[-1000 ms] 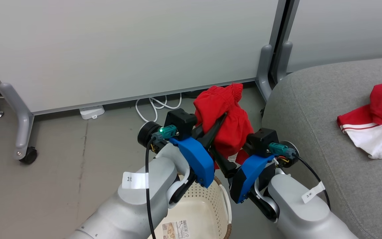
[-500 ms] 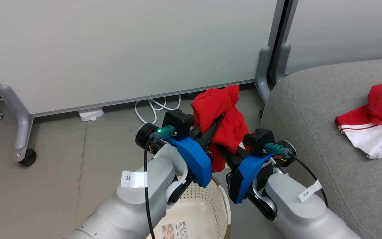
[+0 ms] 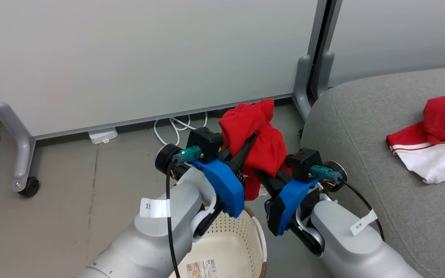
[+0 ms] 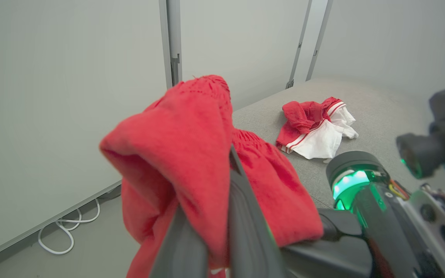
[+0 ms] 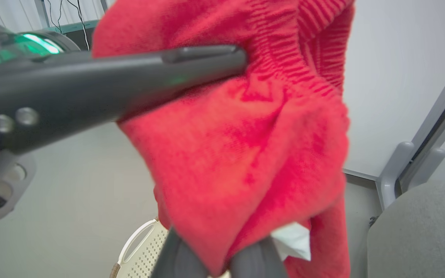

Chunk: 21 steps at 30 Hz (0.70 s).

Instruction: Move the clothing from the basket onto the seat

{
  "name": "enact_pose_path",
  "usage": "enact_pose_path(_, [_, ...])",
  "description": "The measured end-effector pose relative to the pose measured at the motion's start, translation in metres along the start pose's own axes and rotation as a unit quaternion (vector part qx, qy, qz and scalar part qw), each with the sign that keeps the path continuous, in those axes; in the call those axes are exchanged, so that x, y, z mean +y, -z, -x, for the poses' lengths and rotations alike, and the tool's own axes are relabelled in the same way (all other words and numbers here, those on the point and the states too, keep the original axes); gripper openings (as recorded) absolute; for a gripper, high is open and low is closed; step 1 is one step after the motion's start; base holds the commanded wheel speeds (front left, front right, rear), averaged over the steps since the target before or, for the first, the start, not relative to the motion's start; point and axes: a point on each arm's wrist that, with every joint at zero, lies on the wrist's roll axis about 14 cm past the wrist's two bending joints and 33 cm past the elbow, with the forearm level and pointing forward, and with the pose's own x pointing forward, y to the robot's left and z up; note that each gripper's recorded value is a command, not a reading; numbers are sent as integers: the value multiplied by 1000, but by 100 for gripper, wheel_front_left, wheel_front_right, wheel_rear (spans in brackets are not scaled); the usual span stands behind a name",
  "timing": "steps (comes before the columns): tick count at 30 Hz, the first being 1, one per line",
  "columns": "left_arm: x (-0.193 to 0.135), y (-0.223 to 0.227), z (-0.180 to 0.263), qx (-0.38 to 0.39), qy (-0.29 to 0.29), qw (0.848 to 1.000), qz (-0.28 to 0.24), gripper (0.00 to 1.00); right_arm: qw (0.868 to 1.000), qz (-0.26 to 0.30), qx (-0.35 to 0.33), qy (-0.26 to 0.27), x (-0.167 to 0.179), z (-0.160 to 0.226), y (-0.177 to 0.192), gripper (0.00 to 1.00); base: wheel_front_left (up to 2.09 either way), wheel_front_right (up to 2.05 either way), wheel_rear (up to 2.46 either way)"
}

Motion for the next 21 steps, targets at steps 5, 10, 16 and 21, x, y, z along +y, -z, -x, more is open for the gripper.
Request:
enact_pose_path(5, [0,0,0,0,-1,1000,-1,100,1000,-1,-1,2,0,2,0,0,0,0,0])
enact_pose_path(10, [1,1,1,2,-3,1000,-2,100,1000,0,-5,6,-3,4,-3,0,0,0,0])
enact_pose_path(16, [9,4,6,2,-17,1000,2,100,1000,0,-6,9,-5,6,-3,0,0,0,0])
enact_pose_path(21, [16,3,14,-13,-27,1000,7,100,1000,7,-7,11,-9,7,-2,0,0,0,0])
